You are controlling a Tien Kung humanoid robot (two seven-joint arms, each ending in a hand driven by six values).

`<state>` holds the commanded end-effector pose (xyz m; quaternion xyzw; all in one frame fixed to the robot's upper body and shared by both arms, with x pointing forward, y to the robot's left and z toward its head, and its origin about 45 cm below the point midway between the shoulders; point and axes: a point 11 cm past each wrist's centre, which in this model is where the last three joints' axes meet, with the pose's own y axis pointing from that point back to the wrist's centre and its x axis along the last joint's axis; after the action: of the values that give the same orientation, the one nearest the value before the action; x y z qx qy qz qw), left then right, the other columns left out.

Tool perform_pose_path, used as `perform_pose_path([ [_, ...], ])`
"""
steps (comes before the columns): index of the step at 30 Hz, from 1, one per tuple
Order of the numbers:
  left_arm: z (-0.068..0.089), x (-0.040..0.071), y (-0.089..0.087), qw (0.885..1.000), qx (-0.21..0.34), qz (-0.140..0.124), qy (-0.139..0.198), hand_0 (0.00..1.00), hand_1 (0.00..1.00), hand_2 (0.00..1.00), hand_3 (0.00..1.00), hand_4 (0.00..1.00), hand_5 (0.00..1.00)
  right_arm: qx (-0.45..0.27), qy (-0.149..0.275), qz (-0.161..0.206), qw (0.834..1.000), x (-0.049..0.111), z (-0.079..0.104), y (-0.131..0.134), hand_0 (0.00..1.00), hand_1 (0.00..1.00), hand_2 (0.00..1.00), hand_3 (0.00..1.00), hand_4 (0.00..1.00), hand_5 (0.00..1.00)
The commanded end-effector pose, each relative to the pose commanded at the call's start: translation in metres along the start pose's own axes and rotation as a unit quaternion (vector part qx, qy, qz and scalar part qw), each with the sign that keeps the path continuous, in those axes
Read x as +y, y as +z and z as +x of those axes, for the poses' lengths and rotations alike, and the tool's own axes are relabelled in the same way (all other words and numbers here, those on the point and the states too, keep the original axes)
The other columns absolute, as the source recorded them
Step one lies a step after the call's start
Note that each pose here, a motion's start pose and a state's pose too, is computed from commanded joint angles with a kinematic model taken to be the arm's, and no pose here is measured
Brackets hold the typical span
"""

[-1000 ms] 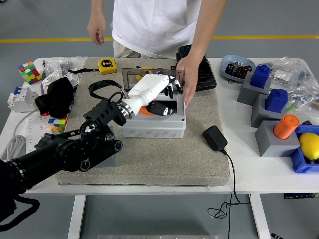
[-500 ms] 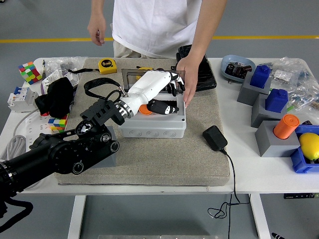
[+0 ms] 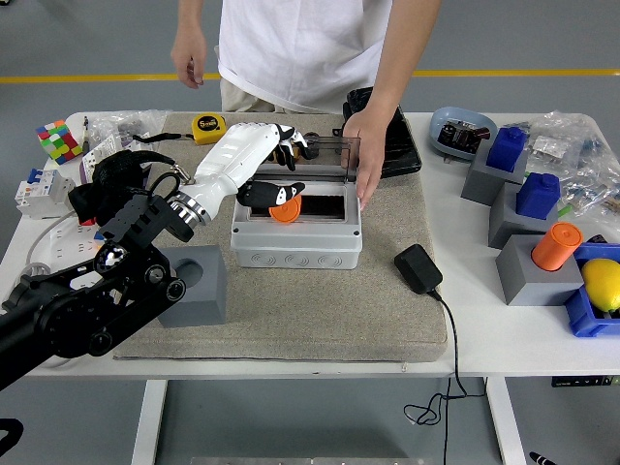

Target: Fetch the battery,place it into the box,close the lid of the box

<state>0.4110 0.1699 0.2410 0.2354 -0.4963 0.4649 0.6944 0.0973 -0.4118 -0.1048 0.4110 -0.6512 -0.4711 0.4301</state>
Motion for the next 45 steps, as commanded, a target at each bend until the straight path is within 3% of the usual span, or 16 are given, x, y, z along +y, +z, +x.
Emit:
perform_pose_path([
  [8,-0.018,0.009,-0.023,0.998,-0.034,0.039,-0.038,0.328,0.445,0.428,0.534,0.002,0.002,0.0,0.0,0.001,1.0,0.0,-0.001,-0.001,0.651,0.671,0.687,0.58,0.956,0.546],
  [14,-0.03,0.017,-0.027,0.996,-0.038,0.053,-0.067,0.333,0.465,0.432,0.559,0.002,0.002,0.0,0.0,-0.002,1.0,0.0,0.0,0.001,0.651,0.672,0.687,0.579,0.956,0.545],
  [30,-0.028,0.026,-0.032,0.993,-0.04,0.074,-0.085,0.353,0.506,0.46,0.623,0.002,0.002,-0.002,0.001,0.0,1.0,0.0,0.001,0.0,0.651,0.671,0.687,0.58,0.956,0.543],
  [45,-0.027,0.025,-0.007,0.996,0.005,0.049,-0.079,0.346,0.472,0.446,0.625,0.002,0.002,-0.001,0.002,0.0,1.0,0.0,0.001,0.0,0.651,0.671,0.687,0.581,0.957,0.544],
])
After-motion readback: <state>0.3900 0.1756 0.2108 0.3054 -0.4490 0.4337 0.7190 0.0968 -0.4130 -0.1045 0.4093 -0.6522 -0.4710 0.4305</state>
